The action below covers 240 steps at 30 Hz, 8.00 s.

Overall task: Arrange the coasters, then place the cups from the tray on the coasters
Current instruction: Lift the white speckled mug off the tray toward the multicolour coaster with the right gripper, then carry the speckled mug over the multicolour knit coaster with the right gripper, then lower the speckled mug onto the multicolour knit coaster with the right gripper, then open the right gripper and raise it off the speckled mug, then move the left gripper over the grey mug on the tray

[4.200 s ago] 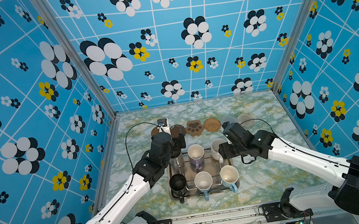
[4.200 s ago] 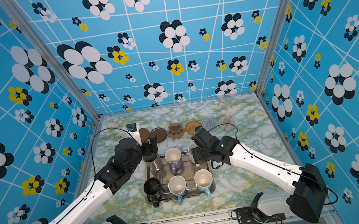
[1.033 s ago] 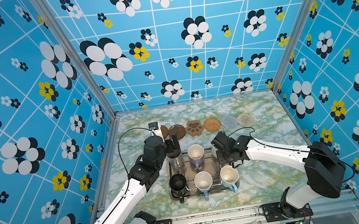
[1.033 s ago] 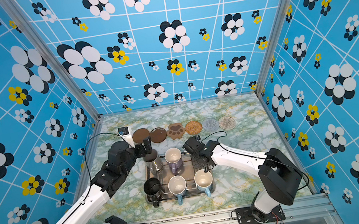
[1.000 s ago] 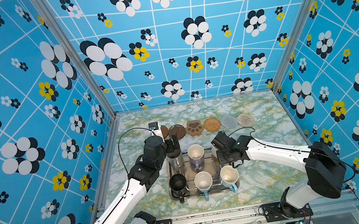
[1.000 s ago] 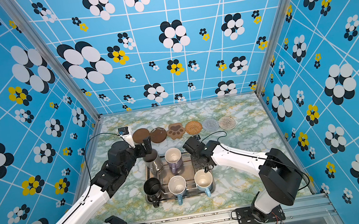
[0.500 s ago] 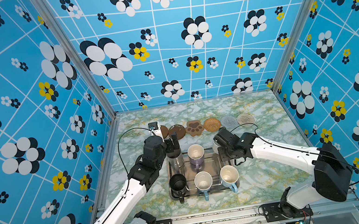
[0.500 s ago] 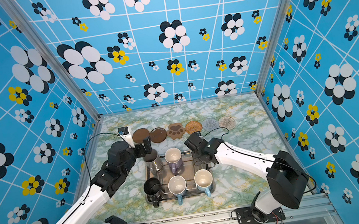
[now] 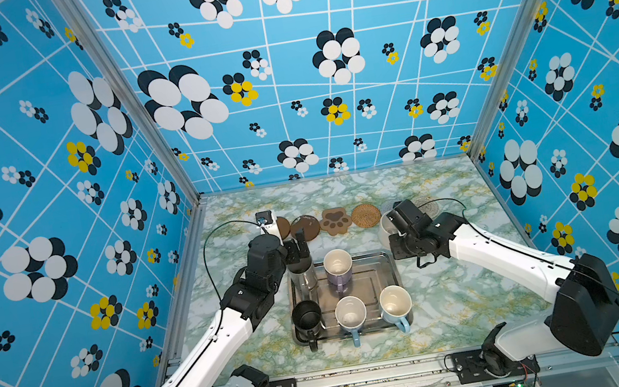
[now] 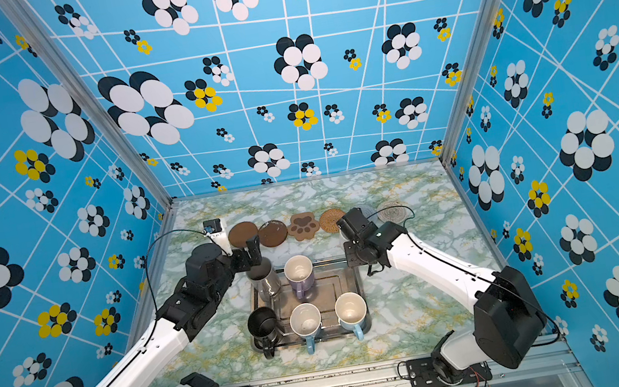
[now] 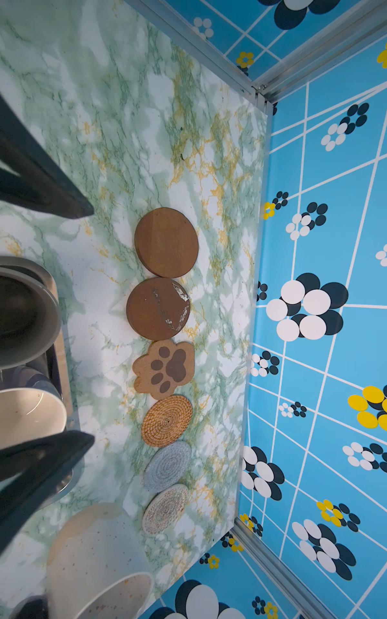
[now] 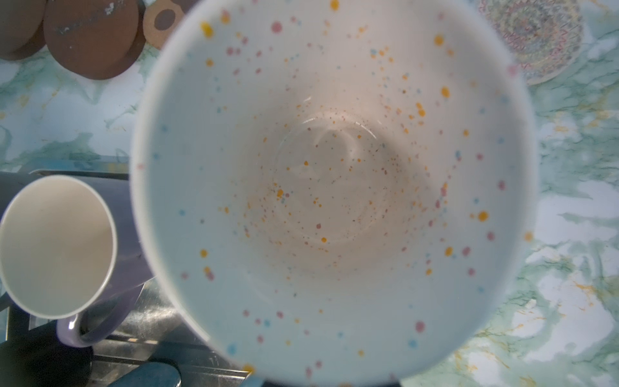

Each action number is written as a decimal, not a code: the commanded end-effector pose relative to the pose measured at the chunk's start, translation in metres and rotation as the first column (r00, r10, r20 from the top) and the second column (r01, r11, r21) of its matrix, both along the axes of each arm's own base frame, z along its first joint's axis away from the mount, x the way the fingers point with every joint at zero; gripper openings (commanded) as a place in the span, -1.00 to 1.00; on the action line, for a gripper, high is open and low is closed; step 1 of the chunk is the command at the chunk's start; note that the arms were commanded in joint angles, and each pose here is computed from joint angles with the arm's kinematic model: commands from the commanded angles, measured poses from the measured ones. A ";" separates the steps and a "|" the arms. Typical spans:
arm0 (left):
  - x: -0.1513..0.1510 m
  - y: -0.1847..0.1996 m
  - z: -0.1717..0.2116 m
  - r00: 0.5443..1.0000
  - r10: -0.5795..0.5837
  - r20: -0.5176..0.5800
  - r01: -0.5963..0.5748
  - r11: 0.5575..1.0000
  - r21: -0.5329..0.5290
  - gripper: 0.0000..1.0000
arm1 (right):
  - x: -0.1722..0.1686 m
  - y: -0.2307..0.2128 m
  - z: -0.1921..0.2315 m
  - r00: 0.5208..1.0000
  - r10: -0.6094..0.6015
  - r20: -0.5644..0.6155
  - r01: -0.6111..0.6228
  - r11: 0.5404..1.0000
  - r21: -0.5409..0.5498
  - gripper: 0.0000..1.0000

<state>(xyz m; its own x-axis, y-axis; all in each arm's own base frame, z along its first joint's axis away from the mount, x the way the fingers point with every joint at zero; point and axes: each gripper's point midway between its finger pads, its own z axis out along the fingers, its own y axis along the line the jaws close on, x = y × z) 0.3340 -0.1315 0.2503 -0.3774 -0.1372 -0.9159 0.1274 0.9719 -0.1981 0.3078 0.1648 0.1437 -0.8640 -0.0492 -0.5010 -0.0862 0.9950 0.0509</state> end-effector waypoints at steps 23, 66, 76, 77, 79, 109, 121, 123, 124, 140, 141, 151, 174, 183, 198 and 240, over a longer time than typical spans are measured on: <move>0.008 0.005 -0.013 1.000 0.012 -0.026 -0.012 1.000 -0.008 0.99 | 0.103 -0.102 0.041 0.991 -0.127 0.037 0.127 0.992 -0.012 -1.00; 0.010 0.008 -0.014 0.999 0.012 -0.034 -0.013 0.999 -0.041 0.99 | 0.179 -0.155 -0.021 0.972 -0.235 -0.008 0.235 0.972 -0.022 -1.00; 0.010 0.008 -0.014 0.999 0.012 -0.035 -0.013 0.999 -0.043 0.99 | 0.180 -0.155 -0.029 0.972 -0.233 -0.020 0.233 0.972 -0.030 -1.00; 0.010 0.008 -0.014 0.999 0.011 -0.035 -0.012 0.999 -0.042 1.00 | 0.180 -0.155 -0.030 0.972 -0.233 -0.023 0.233 0.972 -0.030 -1.00; 0.010 0.008 -0.014 0.999 0.011 -0.034 -0.013 0.999 -0.043 0.99 | 0.180 -0.156 -0.033 0.972 -0.234 -0.030 0.233 0.972 -0.032 -1.00; 0.011 0.006 -0.014 0.999 0.006 -0.035 -0.008 0.999 -0.043 0.99 | 0.186 -0.151 -0.035 0.974 -0.225 -0.019 0.225 0.974 -0.004 -1.00; 0.011 0.006 -0.015 0.999 0.005 -0.037 -0.007 0.999 -0.039 0.99 | 0.175 -0.152 -0.057 0.969 -0.236 -0.072 0.235 0.972 -0.020 -1.00; 0.010 0.006 -0.014 0.999 0.005 -0.036 -0.006 0.999 -0.040 0.99 | 0.174 -0.151 -0.059 0.969 -0.235 -0.076 0.234 0.972 -0.022 -1.00; 0.010 0.007 -0.014 0.999 0.005 -0.035 -0.006 0.999 -0.039 0.99 | 0.173 -0.152 -0.059 0.969 -0.236 -0.078 0.235 0.972 -0.022 -1.00; 0.008 0.008 -0.012 1.000 0.005 -0.031 -0.006 0.999 -0.042 0.99 | 0.168 -0.151 -0.054 0.969 -0.236 -0.074 0.232 0.971 -0.049 -1.00; 0.007 0.008 -0.012 1.000 0.007 -0.029 -0.008 0.999 -0.043 0.99 | 0.168 -0.151 -0.052 0.969 -0.235 -0.071 0.232 0.971 -0.050 -1.00; 0.005 0.010 -0.009 1.000 0.008 -0.023 -0.009 0.999 -0.046 0.99 | 0.162 -0.150 -0.052 0.969 -0.235 -0.075 0.231 0.971 -0.060 -0.80; -0.006 0.019 -0.003 1.000 0.025 -0.004 -0.025 0.998 -0.049 0.99 | 0.137 -0.155 -0.009 0.960 -0.280 0.015 0.281 0.958 -0.053 0.21; -0.010 0.021 -0.004 0.999 0.033 -0.032 -0.034 0.998 -0.046 0.99 | 0.120 -0.124 0.068 0.951 -0.249 0.186 0.247 0.968 0.030 0.26; -0.001 0.025 -0.020 0.990 0.095 -0.106 -0.098 0.995 -0.022 0.96 | 0.126 -0.011 0.148 0.867 -0.231 0.442 0.094 0.946 0.309 0.25; -0.096 -0.020 -0.083 0.767 -0.097 -0.635 0.158 0.987 0.040 0.37 | 0.097 0.001 0.075 0.869 -0.241 0.432 0.057 0.917 0.396 0.31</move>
<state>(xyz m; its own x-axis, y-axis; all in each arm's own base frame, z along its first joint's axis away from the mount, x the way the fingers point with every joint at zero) 0.2473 -0.1544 0.1799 -0.8542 0.0360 -0.5188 0.1595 0.9676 -0.1955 0.4044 0.1693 0.2165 -0.5219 0.3263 -0.7882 -0.0362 0.9147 0.4026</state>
